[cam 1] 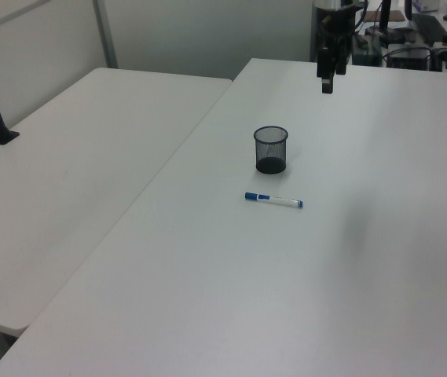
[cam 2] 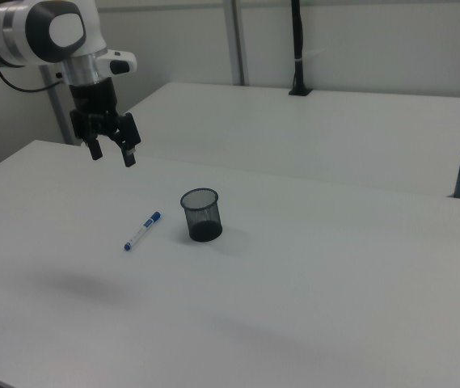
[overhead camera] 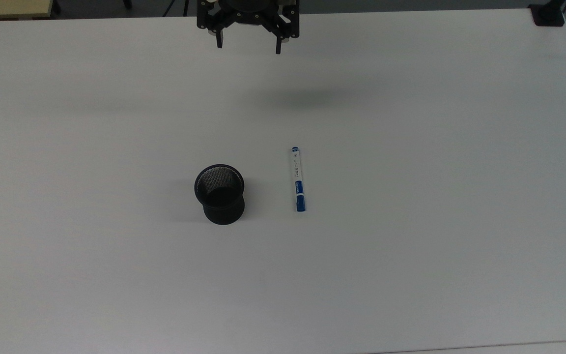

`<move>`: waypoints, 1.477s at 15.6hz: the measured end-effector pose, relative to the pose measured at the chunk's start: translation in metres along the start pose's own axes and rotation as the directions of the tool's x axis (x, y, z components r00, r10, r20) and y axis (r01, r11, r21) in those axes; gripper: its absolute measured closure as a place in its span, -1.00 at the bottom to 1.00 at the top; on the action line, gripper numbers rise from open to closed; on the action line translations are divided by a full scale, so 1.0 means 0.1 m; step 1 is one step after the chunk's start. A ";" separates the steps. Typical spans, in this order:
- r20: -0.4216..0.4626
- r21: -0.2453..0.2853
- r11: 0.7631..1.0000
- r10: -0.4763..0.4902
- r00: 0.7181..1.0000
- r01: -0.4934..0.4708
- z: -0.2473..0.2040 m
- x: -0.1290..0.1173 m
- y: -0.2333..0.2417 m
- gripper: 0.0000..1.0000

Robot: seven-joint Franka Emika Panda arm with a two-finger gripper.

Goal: Insert the marker
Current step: 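Move the open gripper down toward the white blue-capped marker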

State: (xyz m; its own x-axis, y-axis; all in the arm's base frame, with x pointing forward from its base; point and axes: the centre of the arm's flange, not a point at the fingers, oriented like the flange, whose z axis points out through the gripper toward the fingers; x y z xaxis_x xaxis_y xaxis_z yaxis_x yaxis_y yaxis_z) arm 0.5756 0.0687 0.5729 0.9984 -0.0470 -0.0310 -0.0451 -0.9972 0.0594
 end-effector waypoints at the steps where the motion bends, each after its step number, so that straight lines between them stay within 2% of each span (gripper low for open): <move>1: 0.000 0.000 1.000 0.000 1.000 0.000 0.00 0.00 0.00 -1.00; 13: -0.004 0.001 1.000 -0.001 1.000 0.001 -0.01 0.00 0.00 -1.00; 23: -0.042 0.009 1.000 -0.004 0.999 0.004 0.09 0.14 -0.03 -1.00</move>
State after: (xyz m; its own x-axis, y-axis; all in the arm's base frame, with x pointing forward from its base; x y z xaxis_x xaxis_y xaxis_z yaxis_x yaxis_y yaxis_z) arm 0.5893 0.0709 0.5628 0.9991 -0.0409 0.0106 -0.0414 -0.9979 0.0504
